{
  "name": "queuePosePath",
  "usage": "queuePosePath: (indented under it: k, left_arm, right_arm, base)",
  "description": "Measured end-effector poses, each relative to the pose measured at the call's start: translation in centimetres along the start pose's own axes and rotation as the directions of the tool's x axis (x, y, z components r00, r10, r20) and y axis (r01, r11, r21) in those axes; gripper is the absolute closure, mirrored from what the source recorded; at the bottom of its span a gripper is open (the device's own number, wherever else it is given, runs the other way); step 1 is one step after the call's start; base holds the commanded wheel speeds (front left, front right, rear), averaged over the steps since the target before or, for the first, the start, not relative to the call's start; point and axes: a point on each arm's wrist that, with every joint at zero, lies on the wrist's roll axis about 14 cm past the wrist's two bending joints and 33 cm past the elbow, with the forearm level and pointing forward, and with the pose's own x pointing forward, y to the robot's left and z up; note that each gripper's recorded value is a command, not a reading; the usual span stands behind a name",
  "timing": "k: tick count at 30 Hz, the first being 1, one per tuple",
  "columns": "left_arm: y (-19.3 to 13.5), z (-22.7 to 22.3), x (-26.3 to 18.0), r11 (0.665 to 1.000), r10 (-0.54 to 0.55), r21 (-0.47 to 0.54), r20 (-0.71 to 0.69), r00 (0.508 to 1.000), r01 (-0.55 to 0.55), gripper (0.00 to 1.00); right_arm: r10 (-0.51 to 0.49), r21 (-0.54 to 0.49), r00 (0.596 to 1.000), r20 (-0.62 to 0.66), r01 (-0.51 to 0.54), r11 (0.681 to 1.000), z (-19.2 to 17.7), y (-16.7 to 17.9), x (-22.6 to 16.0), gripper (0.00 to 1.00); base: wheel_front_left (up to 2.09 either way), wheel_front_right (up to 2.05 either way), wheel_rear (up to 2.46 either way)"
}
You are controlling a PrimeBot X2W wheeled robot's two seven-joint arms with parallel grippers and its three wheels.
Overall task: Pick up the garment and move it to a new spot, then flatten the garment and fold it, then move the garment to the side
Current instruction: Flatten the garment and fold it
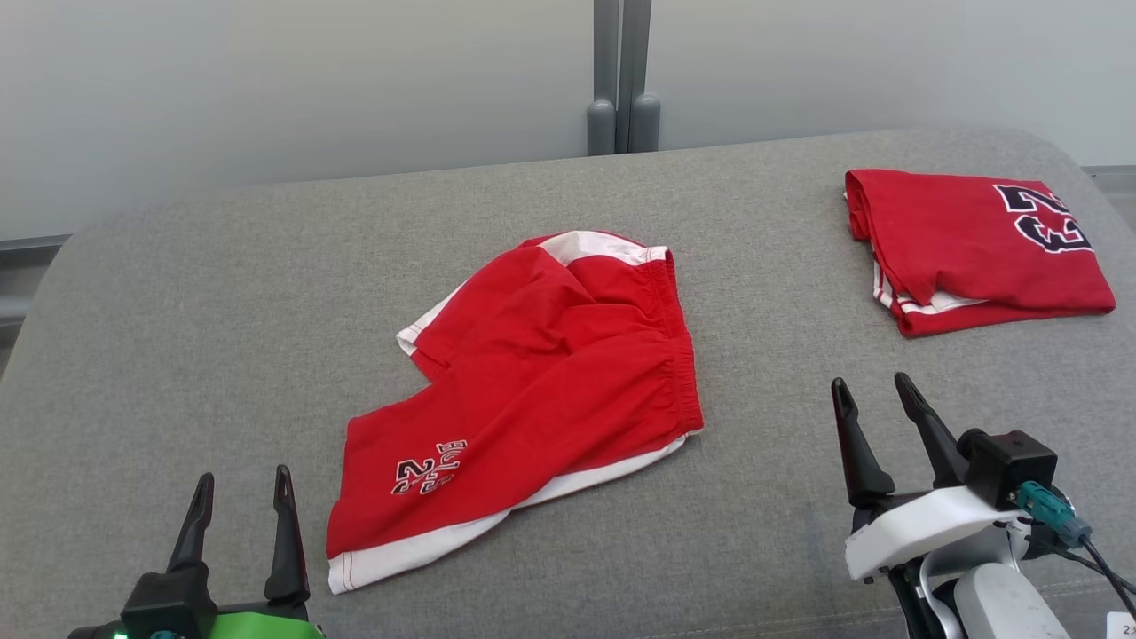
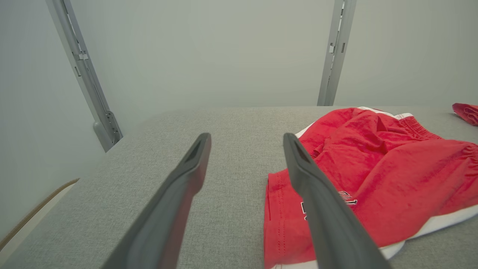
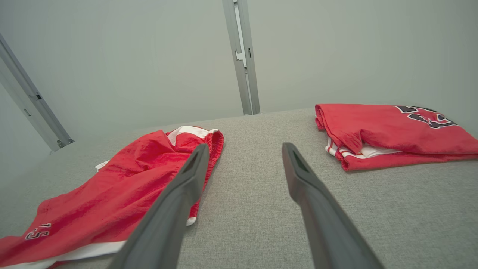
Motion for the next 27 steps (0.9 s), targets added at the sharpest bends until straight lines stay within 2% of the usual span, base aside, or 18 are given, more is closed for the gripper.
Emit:
queuePosePath:
  k: [27]
  left_arm:
    - [0.25,0.02,-0.09,1.000,0.006,0.030,-0.001,1.000,-0.006,0.00]
  right_arm:
    - [0.018,0.000,1.000,-0.015,-0.018,1.000,-0.38,0.79,0.02,0.00]
  base:
    - [0.00,0.00,0.00]
